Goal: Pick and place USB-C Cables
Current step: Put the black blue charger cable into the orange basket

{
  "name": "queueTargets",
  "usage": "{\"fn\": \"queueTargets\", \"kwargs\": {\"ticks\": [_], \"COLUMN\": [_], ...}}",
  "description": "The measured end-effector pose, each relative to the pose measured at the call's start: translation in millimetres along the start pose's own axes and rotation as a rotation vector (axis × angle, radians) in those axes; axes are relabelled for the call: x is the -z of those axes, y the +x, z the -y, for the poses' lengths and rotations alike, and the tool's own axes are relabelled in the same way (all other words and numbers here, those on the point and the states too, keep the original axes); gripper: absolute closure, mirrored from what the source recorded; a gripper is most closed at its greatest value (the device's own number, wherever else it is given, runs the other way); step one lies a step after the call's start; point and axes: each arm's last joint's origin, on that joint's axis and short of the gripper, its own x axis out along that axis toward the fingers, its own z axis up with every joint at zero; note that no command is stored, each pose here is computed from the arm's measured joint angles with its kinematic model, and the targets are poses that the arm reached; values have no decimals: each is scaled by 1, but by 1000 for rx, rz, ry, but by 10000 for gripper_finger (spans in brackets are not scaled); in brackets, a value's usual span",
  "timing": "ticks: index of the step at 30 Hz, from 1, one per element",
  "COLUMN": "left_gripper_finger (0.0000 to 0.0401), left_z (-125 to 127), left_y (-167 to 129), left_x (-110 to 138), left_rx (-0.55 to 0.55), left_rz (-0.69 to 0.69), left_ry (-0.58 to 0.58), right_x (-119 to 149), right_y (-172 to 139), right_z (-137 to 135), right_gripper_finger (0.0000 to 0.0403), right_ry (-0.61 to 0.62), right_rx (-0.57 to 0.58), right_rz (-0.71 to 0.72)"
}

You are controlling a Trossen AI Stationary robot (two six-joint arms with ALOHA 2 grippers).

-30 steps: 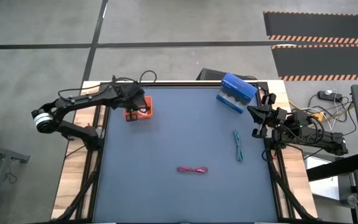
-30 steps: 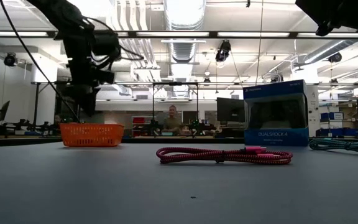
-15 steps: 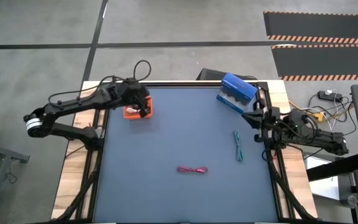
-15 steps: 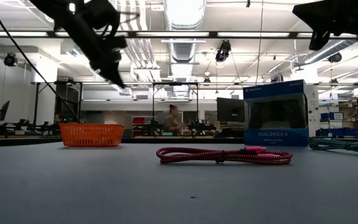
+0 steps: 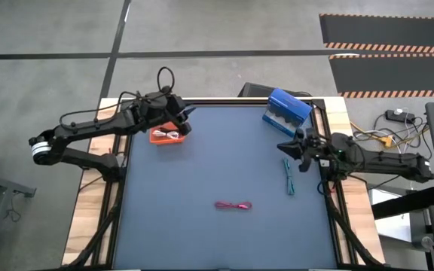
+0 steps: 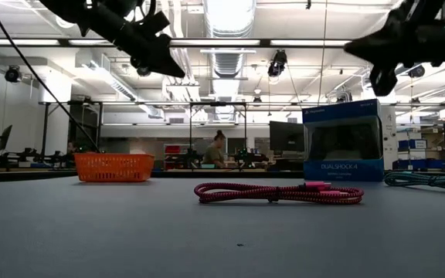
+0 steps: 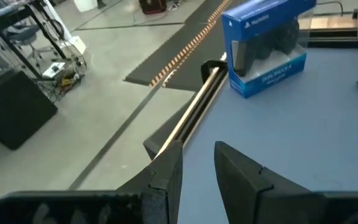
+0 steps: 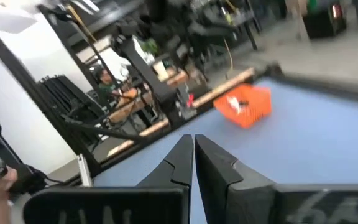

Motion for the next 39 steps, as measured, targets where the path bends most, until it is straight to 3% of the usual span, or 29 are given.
{"fn": "queueTargets", "kwargs": {"ticks": [10, 13, 19, 23, 30, 34, 39], "left_gripper_finger": [324, 324, 324, 324, 324, 324, 324], "left_z": [-1, -1, -1, -1, -1, -3, -3], "left_y": [-4, -4, -4, -5, -4, -5, -5], "left_x": [-1, -1, 0, 1, 2, 2, 2], "left_rx": [-3, -3, -3, 1, -11, -78, -81], "left_rz": [4, 2, 0, -17, -25, -42, -42], "left_ry": [50, 50, 50, 54, 56, 57, 57], "right_x": [27, 32, 24, 12, 1, 5, 14], "right_y": [17, 20, 33, 39, 39, 42, 47], "right_z": [8, 7, -2, -11, -20, -25, -24], "right_gripper_finger": [394, 394, 394, 394, 394, 394, 394], "right_ry": [528, 553, 465, 427, 511, 545, 542], "right_rx": [43, 73, 207, 401, 767, 857, 915], "right_rz": [-305, -348, -468, -602, -922, -1055, -1103]}}
